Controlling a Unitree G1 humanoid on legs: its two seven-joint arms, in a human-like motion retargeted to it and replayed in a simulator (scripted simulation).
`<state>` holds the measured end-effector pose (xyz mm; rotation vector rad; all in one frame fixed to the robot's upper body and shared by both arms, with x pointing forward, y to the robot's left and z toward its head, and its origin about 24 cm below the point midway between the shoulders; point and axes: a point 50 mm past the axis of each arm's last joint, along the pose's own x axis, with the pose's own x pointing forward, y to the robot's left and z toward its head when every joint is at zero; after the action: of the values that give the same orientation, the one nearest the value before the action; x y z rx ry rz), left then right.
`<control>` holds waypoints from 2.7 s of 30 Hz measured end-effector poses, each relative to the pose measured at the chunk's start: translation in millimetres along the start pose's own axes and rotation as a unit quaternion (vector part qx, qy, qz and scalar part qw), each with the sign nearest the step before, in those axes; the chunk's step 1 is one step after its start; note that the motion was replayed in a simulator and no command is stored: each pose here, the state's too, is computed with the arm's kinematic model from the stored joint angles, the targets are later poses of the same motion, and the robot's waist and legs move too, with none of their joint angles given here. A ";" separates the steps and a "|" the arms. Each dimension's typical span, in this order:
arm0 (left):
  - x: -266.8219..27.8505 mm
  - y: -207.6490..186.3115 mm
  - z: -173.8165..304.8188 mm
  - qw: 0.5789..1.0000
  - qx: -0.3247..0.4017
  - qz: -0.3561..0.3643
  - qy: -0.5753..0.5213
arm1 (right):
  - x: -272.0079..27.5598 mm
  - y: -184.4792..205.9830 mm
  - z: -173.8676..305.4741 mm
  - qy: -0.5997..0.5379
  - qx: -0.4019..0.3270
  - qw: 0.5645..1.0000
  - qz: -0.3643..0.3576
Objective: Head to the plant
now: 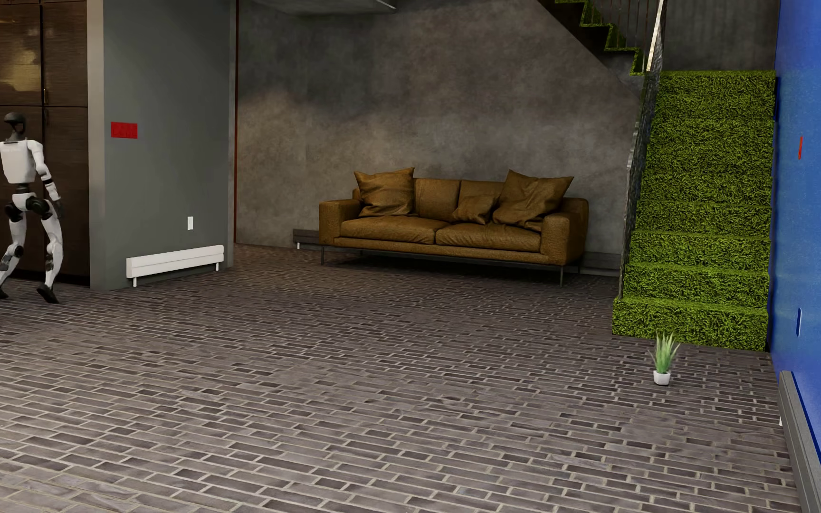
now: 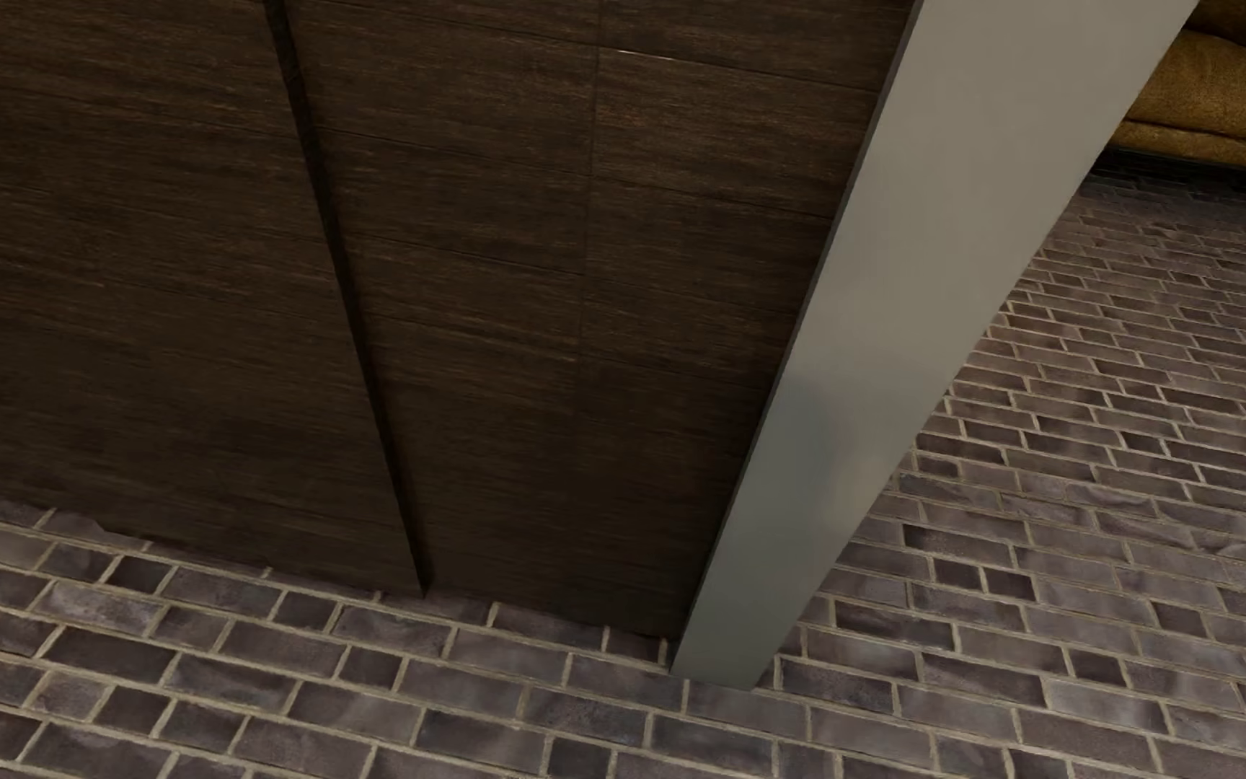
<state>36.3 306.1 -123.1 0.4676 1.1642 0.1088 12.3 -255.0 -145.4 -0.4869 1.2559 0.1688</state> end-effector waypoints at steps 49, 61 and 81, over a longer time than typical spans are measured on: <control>-2.0 -63.1 88.7 0.981 0.035 -0.096 -0.162 | -15.3 74.7 -26.7 0.028 -0.119 0.982 0.141; -2.8 -89.7 13.9 0.987 0.074 -0.141 -0.021 | -3.0 56.4 -3.7 0.004 -0.096 0.990 0.105; -11.7 -62.4 117.2 0.970 0.010 -0.090 -0.223 | -23.2 81.8 -58.1 0.092 -0.127 0.976 0.153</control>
<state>127.5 211.2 -102.0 0.3766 0.7593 -0.1613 -76.9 -204.9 -157.8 -0.5349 1.4966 0.5597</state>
